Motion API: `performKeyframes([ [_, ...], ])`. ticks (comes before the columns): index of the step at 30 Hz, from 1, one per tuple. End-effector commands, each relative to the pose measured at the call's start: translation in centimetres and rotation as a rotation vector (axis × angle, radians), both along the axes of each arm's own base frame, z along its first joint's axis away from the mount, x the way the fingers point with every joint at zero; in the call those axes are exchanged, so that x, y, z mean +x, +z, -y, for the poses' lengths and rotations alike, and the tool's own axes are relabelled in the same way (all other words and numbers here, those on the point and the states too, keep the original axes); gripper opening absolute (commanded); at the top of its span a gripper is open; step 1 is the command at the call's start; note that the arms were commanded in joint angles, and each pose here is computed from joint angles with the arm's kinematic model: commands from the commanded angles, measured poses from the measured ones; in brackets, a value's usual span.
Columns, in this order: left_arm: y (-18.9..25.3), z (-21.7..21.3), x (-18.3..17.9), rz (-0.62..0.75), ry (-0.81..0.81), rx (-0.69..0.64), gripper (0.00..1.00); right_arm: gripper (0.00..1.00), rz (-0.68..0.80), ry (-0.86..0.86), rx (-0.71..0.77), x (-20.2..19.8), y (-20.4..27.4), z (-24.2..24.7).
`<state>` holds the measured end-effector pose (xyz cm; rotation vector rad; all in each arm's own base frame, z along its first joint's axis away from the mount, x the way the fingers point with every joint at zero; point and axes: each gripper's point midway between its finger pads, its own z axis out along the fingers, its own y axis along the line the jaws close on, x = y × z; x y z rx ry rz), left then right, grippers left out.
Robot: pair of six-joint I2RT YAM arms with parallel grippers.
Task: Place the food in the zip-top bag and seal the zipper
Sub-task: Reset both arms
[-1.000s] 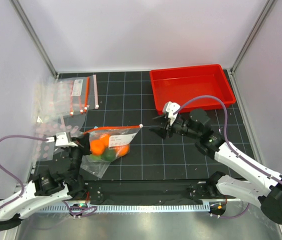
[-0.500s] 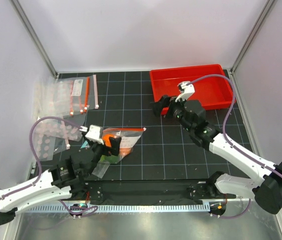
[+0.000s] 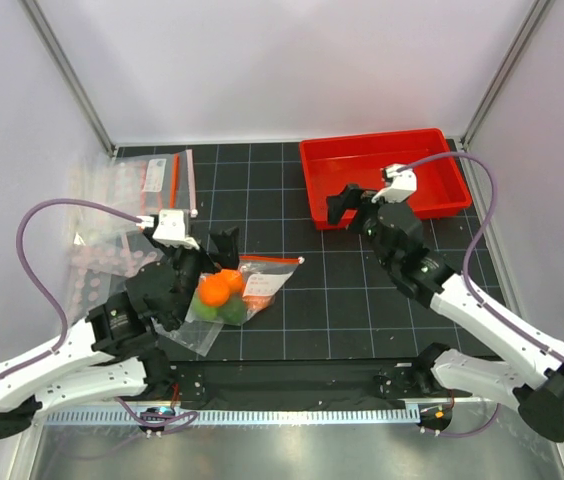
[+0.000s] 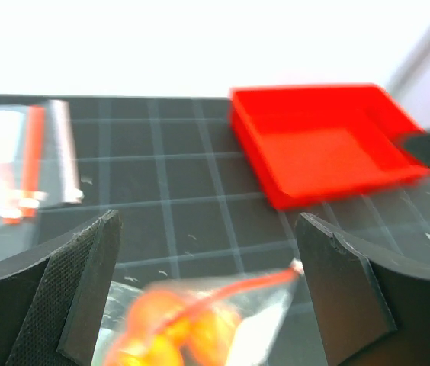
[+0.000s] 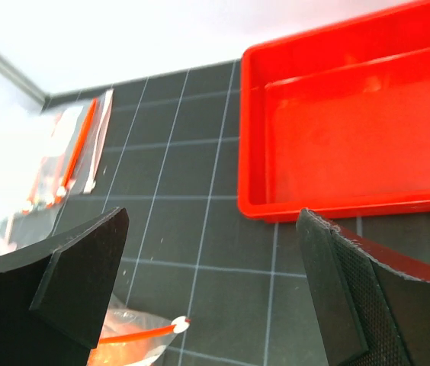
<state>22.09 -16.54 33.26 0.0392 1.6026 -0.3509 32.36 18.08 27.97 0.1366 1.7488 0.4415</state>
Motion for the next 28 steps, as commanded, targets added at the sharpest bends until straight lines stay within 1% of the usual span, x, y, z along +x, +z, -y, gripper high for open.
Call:
performKeyframes([
  [1,0.9,-3.0,1.3,0.059,0.208,0.024,1.0,1.0,0.125,-0.109,0.046,-0.6,3.1,3.0],
  [2,0.4,-3.2,1.5,0.081,0.232,0.025,1.0,1.0,0.125,-0.095,0.045,-0.9,2.3,2.9],
  [4,-0.1,-3.7,1.4,0.099,0.249,0.013,1.0,1.0,0.155,-0.083,0.064,-1.3,3.0,3.0],
  [5,0.3,-4.5,1.1,0.114,0.256,-0.036,1.0,1.0,0.155,-0.076,0.067,-1.5,2.9,3.0],
  [7,-0.5,-4.9,0.7,0.118,0.237,-0.059,1.0,1.0,0.149,-0.075,0.074,-1.5,2.8,2.9],
  [8,0.0,-5.6,0.2,0.132,0.223,-0.113,0.99,0.99,0.149,-0.073,0.078,-1.5,3.0,2.9],
  [9,-0.6,-6.0,0.1,0.133,0.223,-0.121,1.0,0.99,0.143,-0.072,0.075,-1.5,2.8,2.8],
  [11,-0.2,-6.7,-0.5,0.155,0.205,-0.179,1.0,1.0,0.13,-0.07,0.066,-1.3,2.5,2.6],
  [14,-0.3,-6.9,-0.9,0.175,0.176,-0.222,0.99,1.0,0.118,-0.078,0.061,-1.0,2.1,2.5],
  [20,-0.7,-7.3,-1.0,0.171,0.182,-0.222,0.99,1.0,0.103,-0.071,0.057,-0.6,1.5,2.1],
  [28,-0.9,-6.7,-0.8,0.161,0.171,-0.192,1.0,1.0,0.121,-0.06,0.081,-0.8,1.8,1.9],
])
